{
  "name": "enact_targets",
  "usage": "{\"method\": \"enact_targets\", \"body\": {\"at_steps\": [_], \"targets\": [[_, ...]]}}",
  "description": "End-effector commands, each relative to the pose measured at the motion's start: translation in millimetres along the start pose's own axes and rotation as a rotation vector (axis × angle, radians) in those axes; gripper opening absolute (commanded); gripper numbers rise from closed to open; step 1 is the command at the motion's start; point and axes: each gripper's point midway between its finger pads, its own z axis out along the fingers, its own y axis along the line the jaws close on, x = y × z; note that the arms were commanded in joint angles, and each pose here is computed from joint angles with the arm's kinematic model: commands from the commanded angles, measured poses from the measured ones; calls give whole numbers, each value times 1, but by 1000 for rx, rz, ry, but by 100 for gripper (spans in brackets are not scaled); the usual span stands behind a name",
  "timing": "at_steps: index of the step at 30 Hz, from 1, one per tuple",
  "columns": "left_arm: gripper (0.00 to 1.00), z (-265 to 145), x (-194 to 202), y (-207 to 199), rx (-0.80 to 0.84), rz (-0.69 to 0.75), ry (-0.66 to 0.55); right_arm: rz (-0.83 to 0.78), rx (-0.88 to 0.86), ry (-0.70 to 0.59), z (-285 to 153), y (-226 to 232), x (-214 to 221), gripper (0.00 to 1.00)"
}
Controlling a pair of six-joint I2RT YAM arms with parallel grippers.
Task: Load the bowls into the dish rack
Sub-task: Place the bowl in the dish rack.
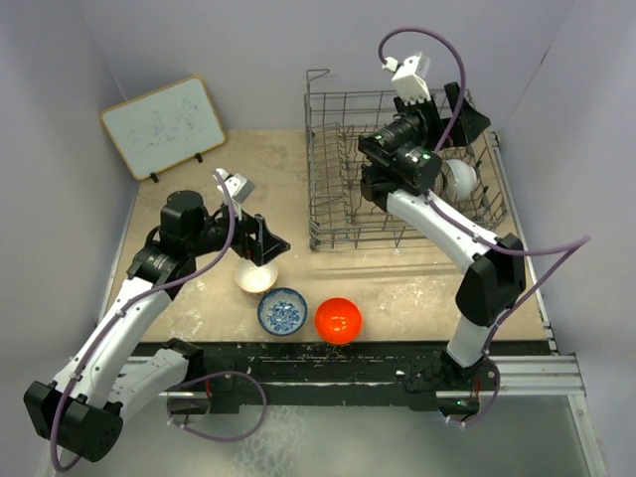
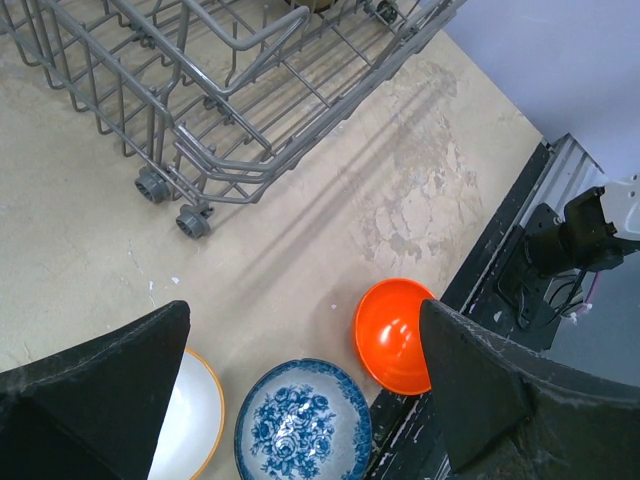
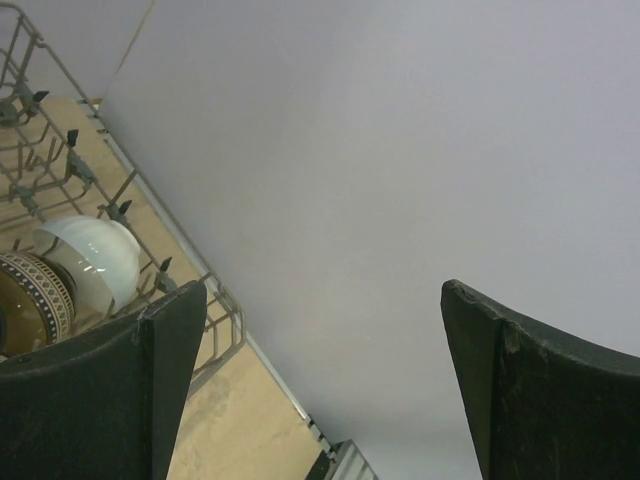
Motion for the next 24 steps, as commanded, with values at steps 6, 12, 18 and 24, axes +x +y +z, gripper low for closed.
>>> {"method": "enact_targets", "body": {"at_steps": [6,12,18,24], "targets": [[99,5,-5,2,13,17,-19,245,-202,44,-33,-38,18,100],[99,8,-11,-4,50,4,-27,430,-417,-83,-90,-71,-11,100],[99,12,-21,-7,78,16,-27,622,-677,-193,-138,-121,-24,100],[99,12,-26,-7,70,15,-29,708,-695,-369,-161,-172,-58,100]]}}
